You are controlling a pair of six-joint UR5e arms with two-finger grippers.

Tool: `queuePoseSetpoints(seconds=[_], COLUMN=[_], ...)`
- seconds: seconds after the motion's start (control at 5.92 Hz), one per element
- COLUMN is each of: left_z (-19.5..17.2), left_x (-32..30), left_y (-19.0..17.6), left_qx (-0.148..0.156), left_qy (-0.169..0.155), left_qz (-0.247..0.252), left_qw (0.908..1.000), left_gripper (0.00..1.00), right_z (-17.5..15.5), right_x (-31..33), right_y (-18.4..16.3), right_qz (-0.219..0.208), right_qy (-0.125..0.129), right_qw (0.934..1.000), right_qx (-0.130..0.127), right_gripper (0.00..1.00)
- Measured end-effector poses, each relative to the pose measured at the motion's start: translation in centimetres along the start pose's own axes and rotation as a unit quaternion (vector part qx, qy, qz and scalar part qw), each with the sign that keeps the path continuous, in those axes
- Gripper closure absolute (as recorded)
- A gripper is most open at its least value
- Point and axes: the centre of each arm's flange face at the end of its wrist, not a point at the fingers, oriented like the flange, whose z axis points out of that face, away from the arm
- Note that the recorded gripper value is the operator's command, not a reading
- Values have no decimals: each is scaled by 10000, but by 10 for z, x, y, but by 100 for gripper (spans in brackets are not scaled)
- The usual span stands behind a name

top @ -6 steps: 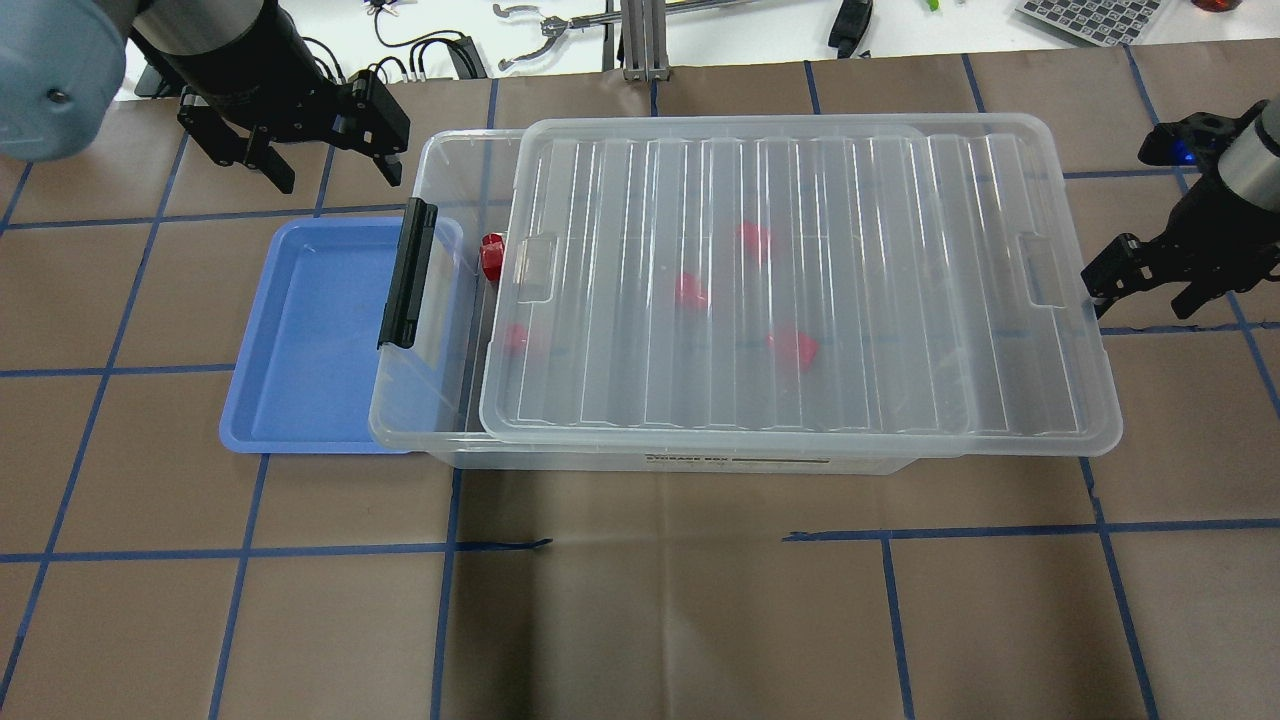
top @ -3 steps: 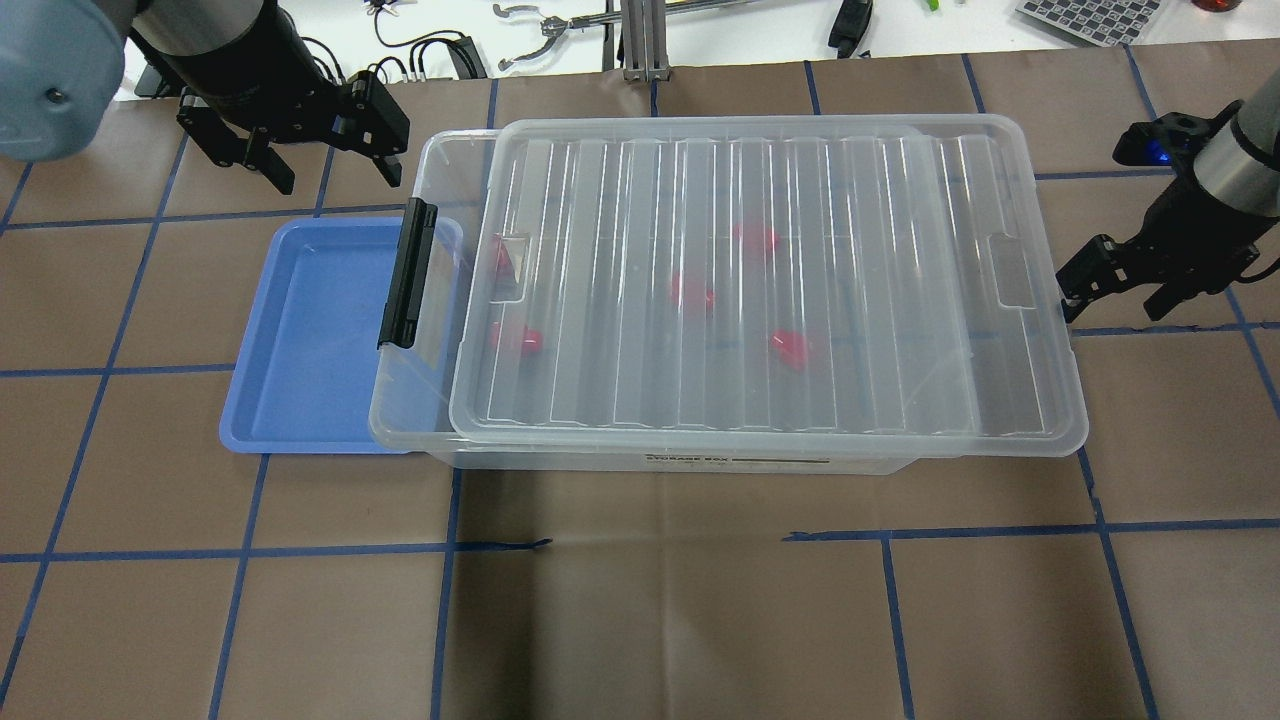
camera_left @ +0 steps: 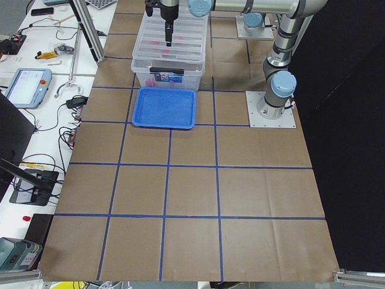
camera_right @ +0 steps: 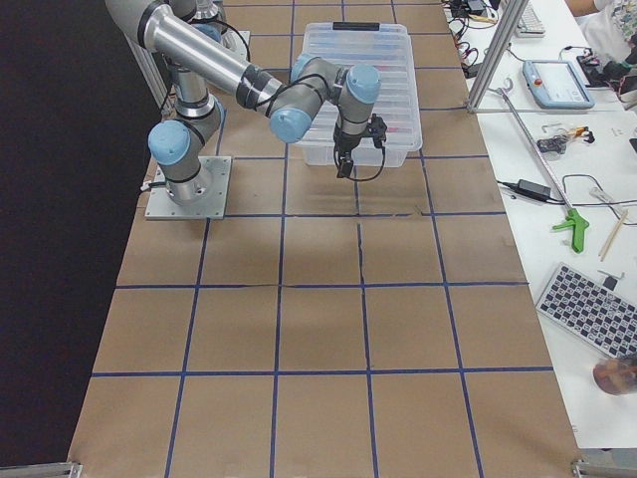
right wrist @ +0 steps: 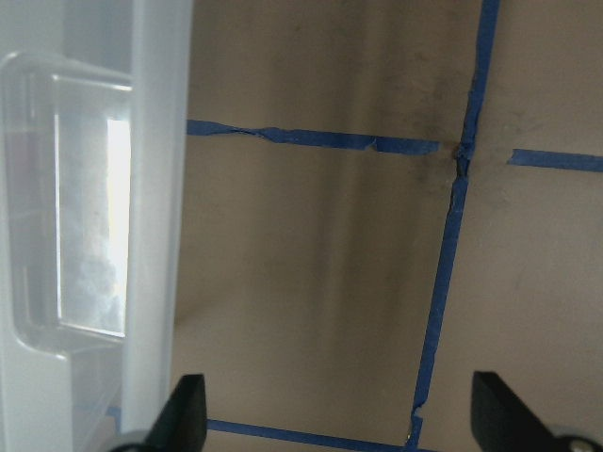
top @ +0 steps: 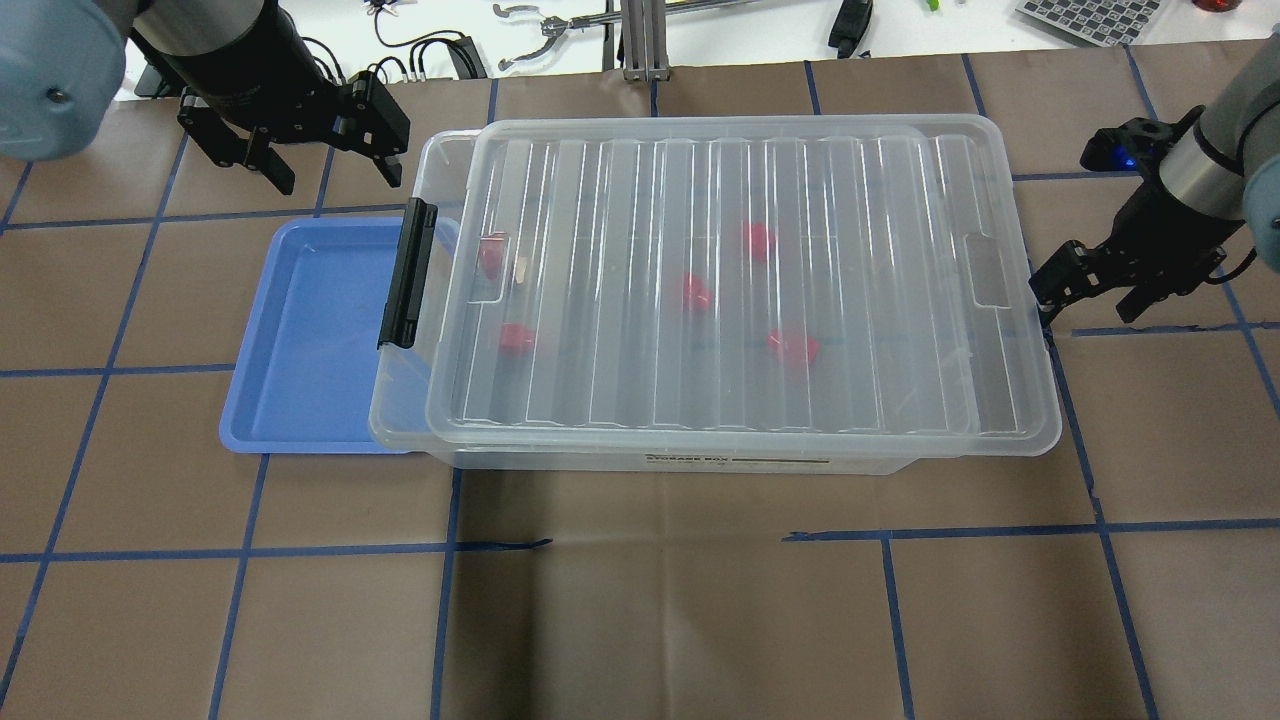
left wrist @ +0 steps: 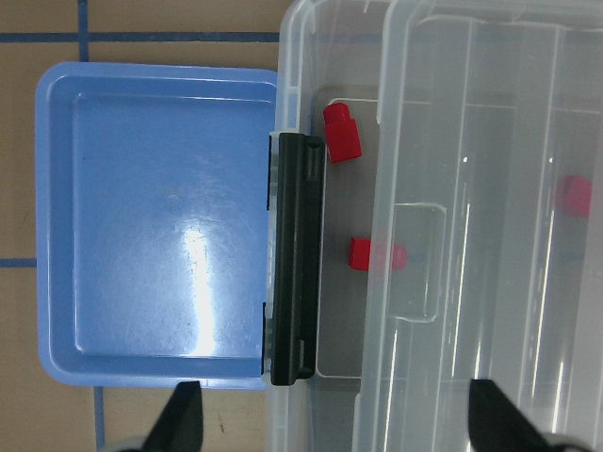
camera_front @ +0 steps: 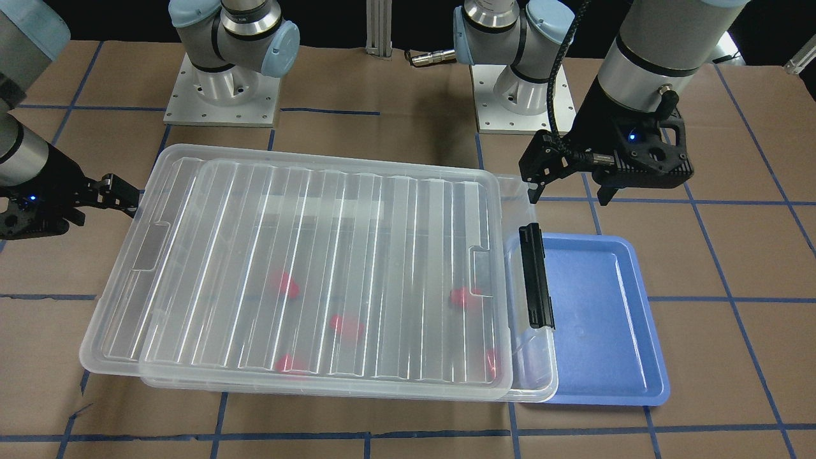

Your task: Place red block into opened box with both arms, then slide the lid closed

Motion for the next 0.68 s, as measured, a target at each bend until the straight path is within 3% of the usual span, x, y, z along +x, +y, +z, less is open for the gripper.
queuePoseSetpoints(seconds=[0.68], left_z=[0], left_x=[0], left_y=[0], left_qx=[1], left_qy=[0], left_qz=[0], left_qw=[10000], left_gripper=[2], right_z=[5], right_x=[-15], right_y=[-2], right_qz=[-107], right_qy=[-186], right_qw=[9998], right_qx=[32], right_gripper=[1])
